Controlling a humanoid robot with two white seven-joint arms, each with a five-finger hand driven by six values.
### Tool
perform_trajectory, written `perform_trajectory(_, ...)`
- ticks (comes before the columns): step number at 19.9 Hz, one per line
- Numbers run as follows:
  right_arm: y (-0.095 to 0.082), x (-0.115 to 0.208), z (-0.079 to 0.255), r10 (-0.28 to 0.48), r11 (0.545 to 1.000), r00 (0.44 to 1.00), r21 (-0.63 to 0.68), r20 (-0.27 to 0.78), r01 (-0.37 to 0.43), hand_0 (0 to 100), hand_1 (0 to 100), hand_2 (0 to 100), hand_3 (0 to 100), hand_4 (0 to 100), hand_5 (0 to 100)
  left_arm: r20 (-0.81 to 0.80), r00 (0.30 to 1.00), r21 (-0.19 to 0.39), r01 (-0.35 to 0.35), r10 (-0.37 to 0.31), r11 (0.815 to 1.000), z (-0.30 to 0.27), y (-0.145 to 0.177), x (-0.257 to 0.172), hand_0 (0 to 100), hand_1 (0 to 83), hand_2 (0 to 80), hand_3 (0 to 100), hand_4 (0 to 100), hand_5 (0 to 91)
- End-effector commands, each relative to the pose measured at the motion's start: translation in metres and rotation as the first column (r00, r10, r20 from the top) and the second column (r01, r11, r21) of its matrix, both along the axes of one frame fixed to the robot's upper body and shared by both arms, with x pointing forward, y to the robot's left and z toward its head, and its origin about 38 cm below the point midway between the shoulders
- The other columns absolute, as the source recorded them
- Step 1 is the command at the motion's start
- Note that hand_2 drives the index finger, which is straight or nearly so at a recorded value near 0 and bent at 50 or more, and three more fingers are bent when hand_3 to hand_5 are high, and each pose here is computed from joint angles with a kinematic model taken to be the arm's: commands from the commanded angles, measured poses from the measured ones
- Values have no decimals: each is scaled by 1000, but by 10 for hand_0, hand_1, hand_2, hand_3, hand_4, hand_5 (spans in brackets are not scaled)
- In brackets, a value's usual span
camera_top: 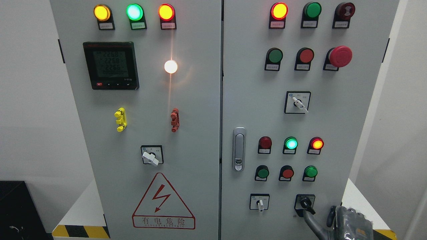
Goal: Flip black knob to close circuit
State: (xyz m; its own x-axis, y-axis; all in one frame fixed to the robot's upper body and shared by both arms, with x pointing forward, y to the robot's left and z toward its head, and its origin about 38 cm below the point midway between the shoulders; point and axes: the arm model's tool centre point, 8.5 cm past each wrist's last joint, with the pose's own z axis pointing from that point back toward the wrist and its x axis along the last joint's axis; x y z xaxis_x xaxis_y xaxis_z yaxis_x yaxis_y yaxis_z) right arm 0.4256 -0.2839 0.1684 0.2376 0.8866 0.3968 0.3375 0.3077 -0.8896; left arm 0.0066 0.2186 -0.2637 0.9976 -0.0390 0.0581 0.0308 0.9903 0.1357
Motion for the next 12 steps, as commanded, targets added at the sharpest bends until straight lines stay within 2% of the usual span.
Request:
perform_trajectory(1, 13, -1, -2, 40, 999, 999, -10, 0, -40, 0, 0, 817, 1000, 935, 1000, 5, 1000, -4, -2, 2, 1000, 0, -1, -5, 120, 556, 0, 0, 0, 0)
perform_trajectory(12, 32, 0, -9, 102, 994, 995, -22, -16, -102, 0, 0, 815, 1000, 933, 1000, 7, 1000, -4, -2, 2, 1000, 0, -1, -4, 120, 556, 0, 0, 0, 0)
